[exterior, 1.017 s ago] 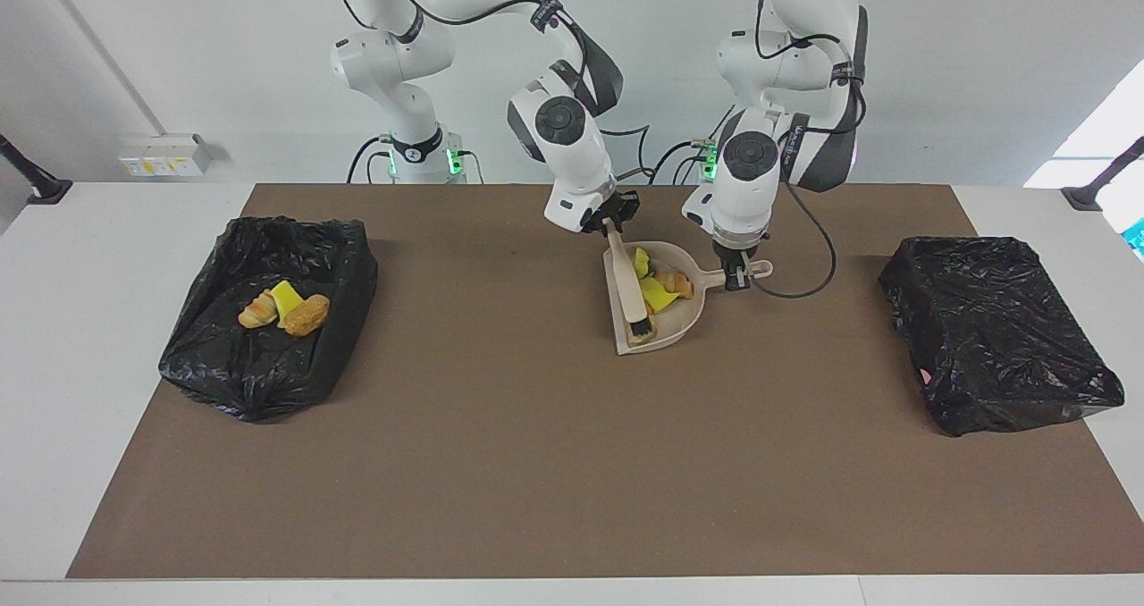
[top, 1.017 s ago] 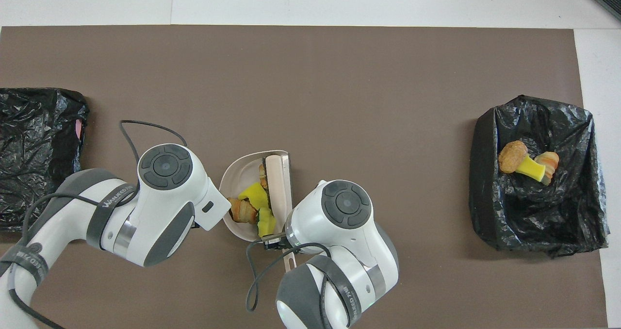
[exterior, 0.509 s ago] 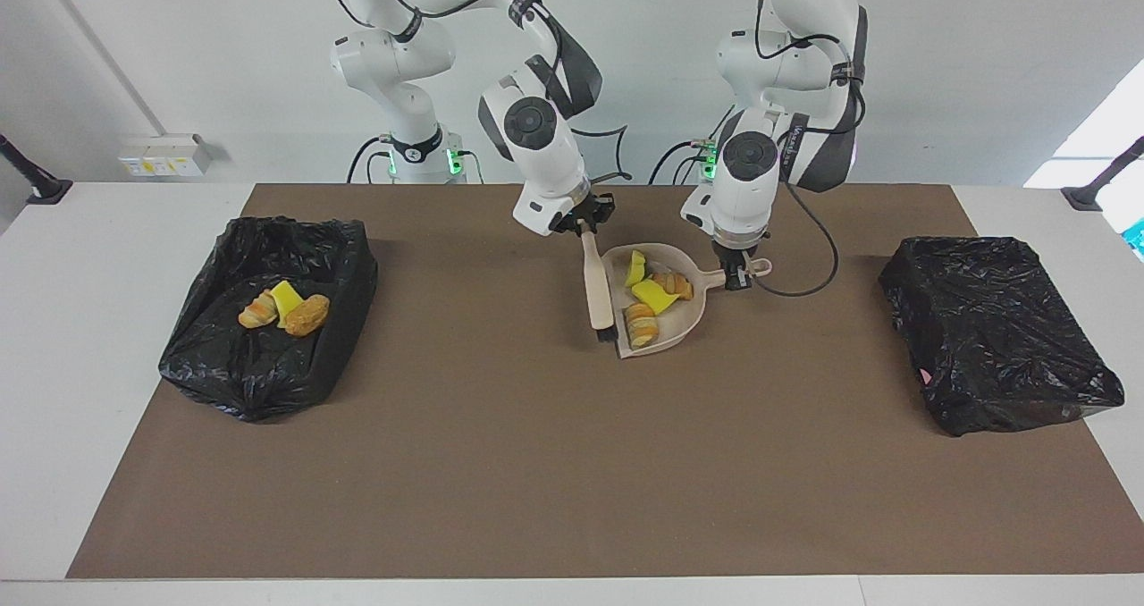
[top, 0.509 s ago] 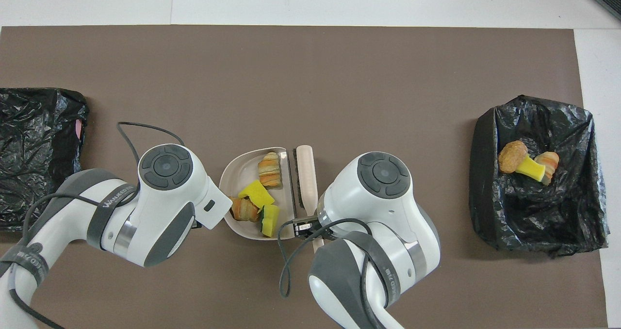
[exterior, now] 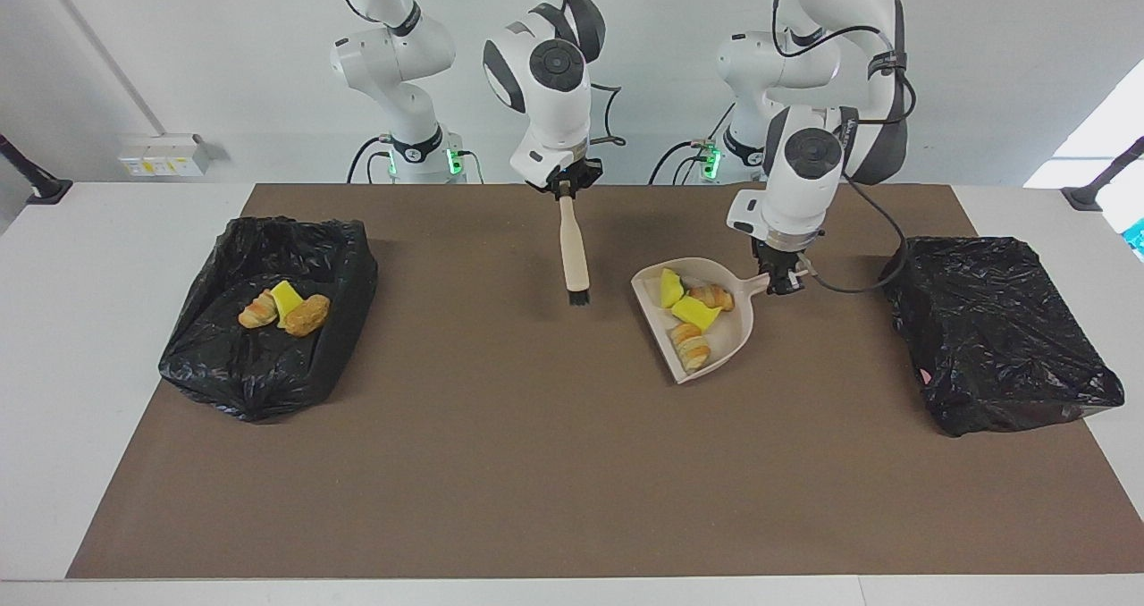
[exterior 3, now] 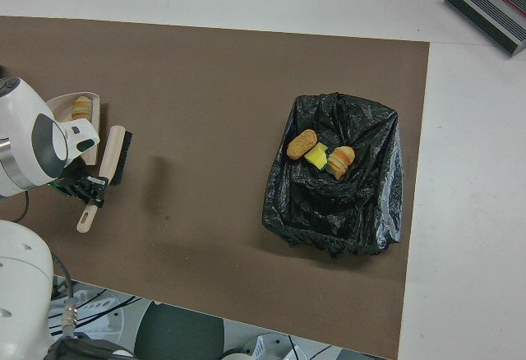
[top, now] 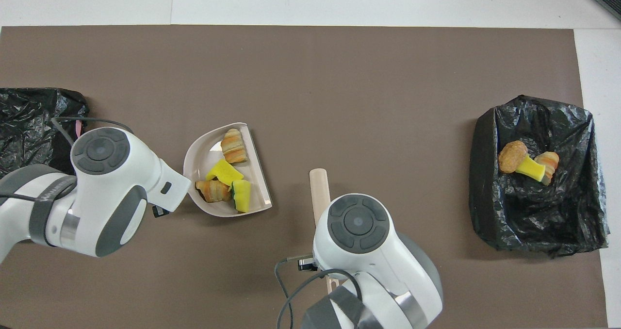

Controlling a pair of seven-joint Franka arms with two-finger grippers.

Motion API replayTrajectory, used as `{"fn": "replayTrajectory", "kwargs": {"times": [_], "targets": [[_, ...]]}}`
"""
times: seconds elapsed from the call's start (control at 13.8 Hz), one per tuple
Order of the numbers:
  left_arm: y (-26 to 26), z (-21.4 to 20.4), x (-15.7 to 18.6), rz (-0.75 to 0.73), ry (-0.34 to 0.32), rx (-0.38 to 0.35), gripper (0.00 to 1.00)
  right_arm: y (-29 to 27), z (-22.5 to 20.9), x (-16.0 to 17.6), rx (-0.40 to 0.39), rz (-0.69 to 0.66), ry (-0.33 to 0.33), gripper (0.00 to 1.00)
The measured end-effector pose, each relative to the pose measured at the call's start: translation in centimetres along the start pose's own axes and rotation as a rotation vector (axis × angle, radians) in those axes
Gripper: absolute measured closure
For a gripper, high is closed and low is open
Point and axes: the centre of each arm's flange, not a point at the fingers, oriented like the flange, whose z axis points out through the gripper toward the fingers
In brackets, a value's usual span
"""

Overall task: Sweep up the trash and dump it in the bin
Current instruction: 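Carry the loaded dustpan to the nearer bin with the left gripper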

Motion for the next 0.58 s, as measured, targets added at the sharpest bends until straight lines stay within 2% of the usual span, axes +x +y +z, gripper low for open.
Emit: {"fn": "replayTrajectory", "kwargs": {"times": [0.29,0.58], "targets": [[-3.0,-4.0,-8.7,-0.185,-0.005,-0.008,0.67,-4.6,2.6,-4.3,-0.032,0.009,0.013,0.74],[-5.7,-7.9,-15.3,-0.316,0.009,0.01,0.67,-7.7,6.7,-5.2,-0.007,0.046,0.048,0.74]]}}
